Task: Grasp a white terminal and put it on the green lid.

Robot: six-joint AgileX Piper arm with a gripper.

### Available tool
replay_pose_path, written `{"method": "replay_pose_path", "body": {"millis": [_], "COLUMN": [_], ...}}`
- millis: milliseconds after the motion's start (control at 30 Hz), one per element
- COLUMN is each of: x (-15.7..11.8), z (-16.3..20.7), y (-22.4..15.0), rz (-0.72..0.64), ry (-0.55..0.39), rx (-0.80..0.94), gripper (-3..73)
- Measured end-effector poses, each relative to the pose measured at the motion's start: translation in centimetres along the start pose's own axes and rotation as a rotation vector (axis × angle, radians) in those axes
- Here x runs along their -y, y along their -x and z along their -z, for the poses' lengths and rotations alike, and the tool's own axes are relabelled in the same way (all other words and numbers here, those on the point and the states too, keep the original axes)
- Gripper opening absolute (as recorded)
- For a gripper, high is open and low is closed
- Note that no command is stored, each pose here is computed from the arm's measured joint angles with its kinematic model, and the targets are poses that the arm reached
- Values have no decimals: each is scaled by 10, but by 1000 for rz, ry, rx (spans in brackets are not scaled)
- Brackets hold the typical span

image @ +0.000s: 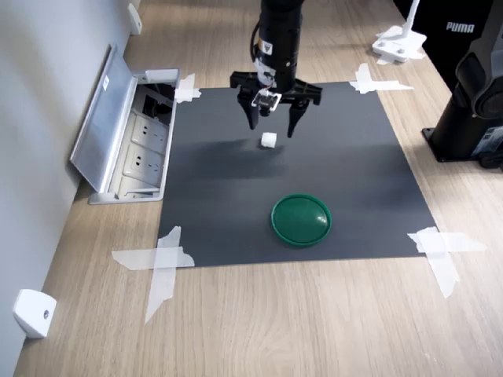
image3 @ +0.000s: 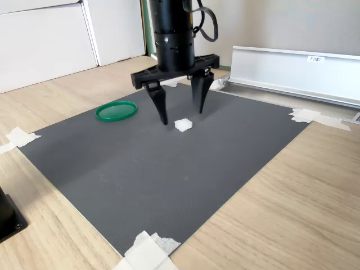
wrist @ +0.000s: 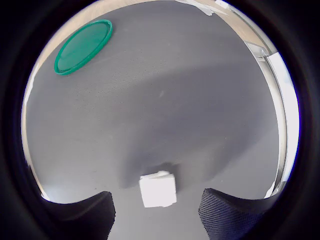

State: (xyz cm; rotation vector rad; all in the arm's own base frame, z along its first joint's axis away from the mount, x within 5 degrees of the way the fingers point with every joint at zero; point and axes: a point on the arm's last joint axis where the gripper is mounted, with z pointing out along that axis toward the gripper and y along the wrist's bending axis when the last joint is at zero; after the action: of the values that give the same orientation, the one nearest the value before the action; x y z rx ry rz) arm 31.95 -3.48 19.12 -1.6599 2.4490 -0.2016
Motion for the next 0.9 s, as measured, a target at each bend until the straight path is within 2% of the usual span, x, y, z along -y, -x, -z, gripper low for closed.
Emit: {"method": "replay_pose_path", "body": {"millis": [167, 433, 900], "x": [2, -7, -4], "z": [-3, -12, -12], "y": [2, 14, 14], "rz": [35, 94, 83], "ry": [-13, 18, -27], "rx": [15, 9, -28], "gripper": [683, 671, 659]}}
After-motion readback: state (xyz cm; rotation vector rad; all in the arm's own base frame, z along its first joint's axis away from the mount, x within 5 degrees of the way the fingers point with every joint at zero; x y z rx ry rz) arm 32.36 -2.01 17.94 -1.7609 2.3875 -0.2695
